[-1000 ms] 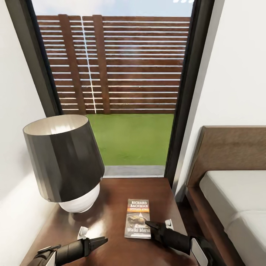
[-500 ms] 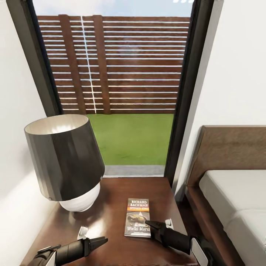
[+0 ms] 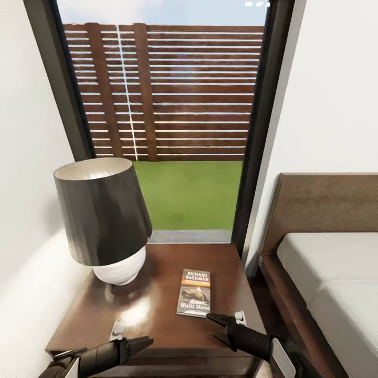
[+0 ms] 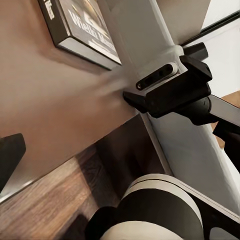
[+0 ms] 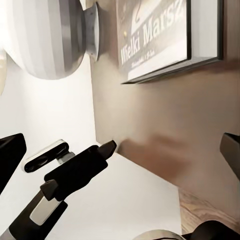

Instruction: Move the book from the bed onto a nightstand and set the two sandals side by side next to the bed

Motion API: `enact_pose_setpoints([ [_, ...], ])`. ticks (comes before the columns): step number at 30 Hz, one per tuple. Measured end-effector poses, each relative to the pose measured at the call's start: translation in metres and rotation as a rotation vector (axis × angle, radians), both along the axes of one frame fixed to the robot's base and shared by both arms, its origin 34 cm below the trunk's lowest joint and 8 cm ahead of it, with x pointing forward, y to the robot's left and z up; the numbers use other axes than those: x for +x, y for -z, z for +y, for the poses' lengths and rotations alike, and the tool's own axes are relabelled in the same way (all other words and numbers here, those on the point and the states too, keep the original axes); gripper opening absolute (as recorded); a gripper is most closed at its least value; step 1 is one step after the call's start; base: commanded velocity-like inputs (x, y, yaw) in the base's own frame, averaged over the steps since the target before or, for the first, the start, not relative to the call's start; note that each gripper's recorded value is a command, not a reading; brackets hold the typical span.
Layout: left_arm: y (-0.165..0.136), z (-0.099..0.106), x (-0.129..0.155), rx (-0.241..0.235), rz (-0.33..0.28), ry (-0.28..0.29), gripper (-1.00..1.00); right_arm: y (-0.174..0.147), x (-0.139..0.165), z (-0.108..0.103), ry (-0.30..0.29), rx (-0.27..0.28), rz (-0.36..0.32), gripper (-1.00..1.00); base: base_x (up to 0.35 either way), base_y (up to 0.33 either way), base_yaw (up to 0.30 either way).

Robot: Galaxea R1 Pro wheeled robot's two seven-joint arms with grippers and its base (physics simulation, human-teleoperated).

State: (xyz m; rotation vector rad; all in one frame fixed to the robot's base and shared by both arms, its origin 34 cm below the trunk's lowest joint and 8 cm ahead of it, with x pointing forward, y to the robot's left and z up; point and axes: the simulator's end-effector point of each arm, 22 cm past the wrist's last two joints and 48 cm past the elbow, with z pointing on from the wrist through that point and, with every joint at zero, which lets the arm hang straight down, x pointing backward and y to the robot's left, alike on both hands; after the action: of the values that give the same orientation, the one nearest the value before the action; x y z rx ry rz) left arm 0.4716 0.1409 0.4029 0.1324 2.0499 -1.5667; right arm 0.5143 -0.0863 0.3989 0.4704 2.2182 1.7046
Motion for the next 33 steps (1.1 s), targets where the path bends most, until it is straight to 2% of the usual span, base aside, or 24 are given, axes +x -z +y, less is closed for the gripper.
enact_pose_setpoints([
  [28,-0.045,-0.001,0.008,0.001,-0.106,0.003,1.0,-0.047,0.007,0.001,-0.008,-0.009,-0.107,1.0,0.0,0.0,0.0],
  [33,-0.056,-0.002,0.011,0.002,-0.105,0.006,1.0,-0.059,0.011,0.001,-0.008,-0.009,-0.107,1.0,0.0,0.0,0.0],
])
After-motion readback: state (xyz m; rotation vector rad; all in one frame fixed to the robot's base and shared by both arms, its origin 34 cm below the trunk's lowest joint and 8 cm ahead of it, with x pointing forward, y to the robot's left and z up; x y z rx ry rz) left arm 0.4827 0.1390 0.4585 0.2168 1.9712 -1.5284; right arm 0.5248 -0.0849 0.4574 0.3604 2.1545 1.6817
